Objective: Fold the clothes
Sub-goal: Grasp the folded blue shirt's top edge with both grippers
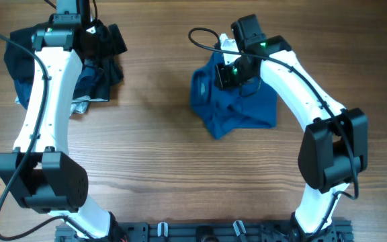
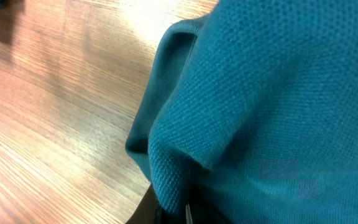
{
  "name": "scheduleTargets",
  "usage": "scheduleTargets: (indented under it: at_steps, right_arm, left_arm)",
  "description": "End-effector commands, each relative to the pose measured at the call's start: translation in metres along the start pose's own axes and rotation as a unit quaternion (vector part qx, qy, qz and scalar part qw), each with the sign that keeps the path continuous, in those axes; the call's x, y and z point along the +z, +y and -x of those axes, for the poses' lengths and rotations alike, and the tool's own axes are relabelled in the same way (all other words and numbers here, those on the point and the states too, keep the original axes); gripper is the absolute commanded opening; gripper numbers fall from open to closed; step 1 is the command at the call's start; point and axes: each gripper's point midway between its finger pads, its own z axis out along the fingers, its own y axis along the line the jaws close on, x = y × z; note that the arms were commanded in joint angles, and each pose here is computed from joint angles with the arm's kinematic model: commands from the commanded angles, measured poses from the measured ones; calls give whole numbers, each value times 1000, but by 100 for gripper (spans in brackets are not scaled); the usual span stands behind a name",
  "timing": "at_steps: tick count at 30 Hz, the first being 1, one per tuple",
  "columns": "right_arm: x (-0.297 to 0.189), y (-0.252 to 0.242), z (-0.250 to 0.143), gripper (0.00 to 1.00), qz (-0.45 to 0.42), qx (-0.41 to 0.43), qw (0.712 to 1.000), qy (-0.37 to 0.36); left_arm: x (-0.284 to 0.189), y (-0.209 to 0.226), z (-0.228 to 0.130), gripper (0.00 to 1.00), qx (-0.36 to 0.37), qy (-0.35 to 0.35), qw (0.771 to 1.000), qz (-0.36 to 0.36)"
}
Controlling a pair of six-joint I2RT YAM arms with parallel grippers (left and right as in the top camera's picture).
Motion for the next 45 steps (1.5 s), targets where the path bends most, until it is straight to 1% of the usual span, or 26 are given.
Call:
scheduleTargets:
  at_steps: [1,2,3,6,7,8,9,10,11,12,13,14,15,16,17,18,19,22,25,30,34,36,38,42,43,45]
  right_arm:
    - [9,2,0,8,6,23,1000,2]
    - [9,2,0,11,5,31,999,2]
    - [9,4,2,20,11,33,999,-1]
    - [8,17,5,54,47,38,998,-5]
    - [7,23,6,61,66,36,997,-6]
    - [7,29,7,72,81,32,996,-7]
    - [5,34,10,74,98,16,995,-12]
    - [4,39,12,74,113,-13,993,-19]
    - [0,39,15,74,115,-27,993,-26]
    - [-7,34,21,74,112,-25,993,-36]
    - [-14,30,27,73,109,-17,993,-46]
    - [-26,22,34,69,106,-6,992,-61]
    - [-36,15,38,63,102,5,992,-73]
    - [-47,5,42,51,98,15,991,-86]
    - [-56,-9,44,30,91,27,991,-94]
    - [-64,-24,42,11,82,44,991,-97]
    - [-68,-41,38,5,69,66,991,-92]
    - [-76,-85,22,4,28,109,991,-78]
    - [-84,-110,15,4,21,107,991,-80]
    - [-81,-123,9,4,15,97,992,-79]
    - [-61,-132,9,4,16,99,992,-80]
    - [-49,-136,4,4,18,103,992,-71]
    - [-36,-138,-2,5,27,108,992,-58]
    - [-8,-141,-8,4,54,105,992,-42]
    - [-1,-144,-10,4,55,108,992,-37]
    - [13,-150,-14,4,56,114,992,-26]
  left_arm:
    - [7,3,-3,100,0,7,1000,7]
    - [7,3,-3,100,0,7,1000,7]
    - [7,3,-3,100,0,7,1000,7]
    - [7,3,-3,100,0,7,1000,7]
    - [7,3,-3,100,0,7,1000,7]
    - [7,3,-3,100,0,7,1000,6]
    - [7,3,-3,100,0,7,1000,6]
    - [7,2,-2,95,-3,6,1000,5]
    - [7,-1,-3,77,-3,8,1000,-4]
    - [7,-9,-6,36,-4,16,999,-29]
    - [6,-18,-8,7,-4,24,998,-54]
    - [4,-33,-12,4,-3,38,995,-96]
    - [1,-46,-16,4,-1,49,990,-129]
    - [-2,-57,-20,4,2,58,986,-155]
    - [-6,-70,-26,4,8,69,981,-181]
    - [-9,-82,-33,4,17,78,977,-198]
    - [-10,-93,-40,4,27,86,974,-209]
    - [-13,-130,-62,4,60,108,962,-242]
    - [-8,-172,-91,4,96,140,943,-286]
    - [25,-209,-137,4,125,190,931,-286]
    - [52,-233,-174,4,141,232,914,-302]
    - [60,-247,-179,4,136,235,907,-323]
    - [70,-260,-175,4,125,220,908,-335]
    - [86,-279,-168,4,133,184,906,-357]
    - [90,-280,-166,4,135,175,908,-356]
    - [106,-276,-163,4,135,156,921,-330]
